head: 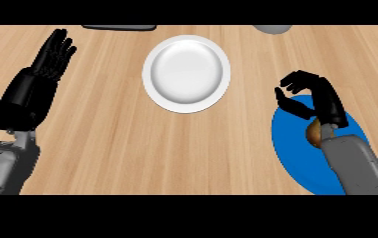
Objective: Pick the pear from the plate and place it in the plate
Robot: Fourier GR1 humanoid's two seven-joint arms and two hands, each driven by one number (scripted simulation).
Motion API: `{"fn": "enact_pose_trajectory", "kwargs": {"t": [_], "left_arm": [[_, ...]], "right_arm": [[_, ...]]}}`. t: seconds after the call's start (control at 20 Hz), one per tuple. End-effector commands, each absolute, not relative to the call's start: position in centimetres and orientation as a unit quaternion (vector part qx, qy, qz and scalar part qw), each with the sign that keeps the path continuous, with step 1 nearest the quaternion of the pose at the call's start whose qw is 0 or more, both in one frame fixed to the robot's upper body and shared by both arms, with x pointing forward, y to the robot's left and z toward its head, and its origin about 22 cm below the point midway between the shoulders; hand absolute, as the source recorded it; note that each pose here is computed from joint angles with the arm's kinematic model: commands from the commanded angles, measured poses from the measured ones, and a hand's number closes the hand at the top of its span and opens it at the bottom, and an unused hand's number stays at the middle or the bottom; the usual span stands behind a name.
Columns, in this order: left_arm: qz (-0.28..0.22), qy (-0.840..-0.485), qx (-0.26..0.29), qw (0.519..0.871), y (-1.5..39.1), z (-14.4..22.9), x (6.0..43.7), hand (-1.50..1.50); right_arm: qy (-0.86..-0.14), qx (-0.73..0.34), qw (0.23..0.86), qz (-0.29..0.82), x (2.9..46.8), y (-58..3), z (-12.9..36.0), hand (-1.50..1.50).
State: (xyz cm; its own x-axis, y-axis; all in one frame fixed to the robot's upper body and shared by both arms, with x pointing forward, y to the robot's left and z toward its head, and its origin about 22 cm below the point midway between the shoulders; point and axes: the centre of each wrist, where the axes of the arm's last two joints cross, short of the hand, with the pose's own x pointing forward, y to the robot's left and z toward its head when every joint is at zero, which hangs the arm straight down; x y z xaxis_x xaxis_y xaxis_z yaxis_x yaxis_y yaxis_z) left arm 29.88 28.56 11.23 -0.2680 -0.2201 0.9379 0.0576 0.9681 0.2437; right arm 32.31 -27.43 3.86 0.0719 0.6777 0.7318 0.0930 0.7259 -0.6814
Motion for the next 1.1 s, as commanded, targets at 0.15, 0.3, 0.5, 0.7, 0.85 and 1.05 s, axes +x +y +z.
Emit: {"fn": "enact_pose_trajectory", "kwargs": {"t": [0.15,0.3,0.5,0.7,0.85,1.05], "left_arm": [[-0.109,-0.769,0.046,0.628,27.3,10.0,30.3,0.0],[-0.102,-0.763,0.058,0.636,27.1,10.4,30.2,0.0],[-0.094,-0.767,0.069,0.631,28.5,11.9,31.5,0.0],[-0.104,-0.761,0.068,0.636,27.9,9.1,29.6,0.0],[-0.092,-0.751,0.07,0.651,27.7,8.9,29.4,0.0],[-0.099,-0.761,0.071,0.637,28.7,10.4,29.9,0.0]], "right_arm": [[-0.694,-0.398,0.594,0.083,32.1,-20.2,-2.0,-1.5],[-0.719,-0.404,0.561,0.073,32.6,-19.4,-2.2,-1.5],[-0.708,-0.451,0.533,0.105,35.0,-19.9,1.0,-1.5],[-0.625,-0.512,0.565,0.167,35.3,-20.7,3.5,-1.5],[-0.532,-0.541,0.617,0.21,36.4,-22.4,5.7,-1.5],[-0.402,-0.551,0.682,0.263,37.4,-21.3,6.8,-1.5]]}}
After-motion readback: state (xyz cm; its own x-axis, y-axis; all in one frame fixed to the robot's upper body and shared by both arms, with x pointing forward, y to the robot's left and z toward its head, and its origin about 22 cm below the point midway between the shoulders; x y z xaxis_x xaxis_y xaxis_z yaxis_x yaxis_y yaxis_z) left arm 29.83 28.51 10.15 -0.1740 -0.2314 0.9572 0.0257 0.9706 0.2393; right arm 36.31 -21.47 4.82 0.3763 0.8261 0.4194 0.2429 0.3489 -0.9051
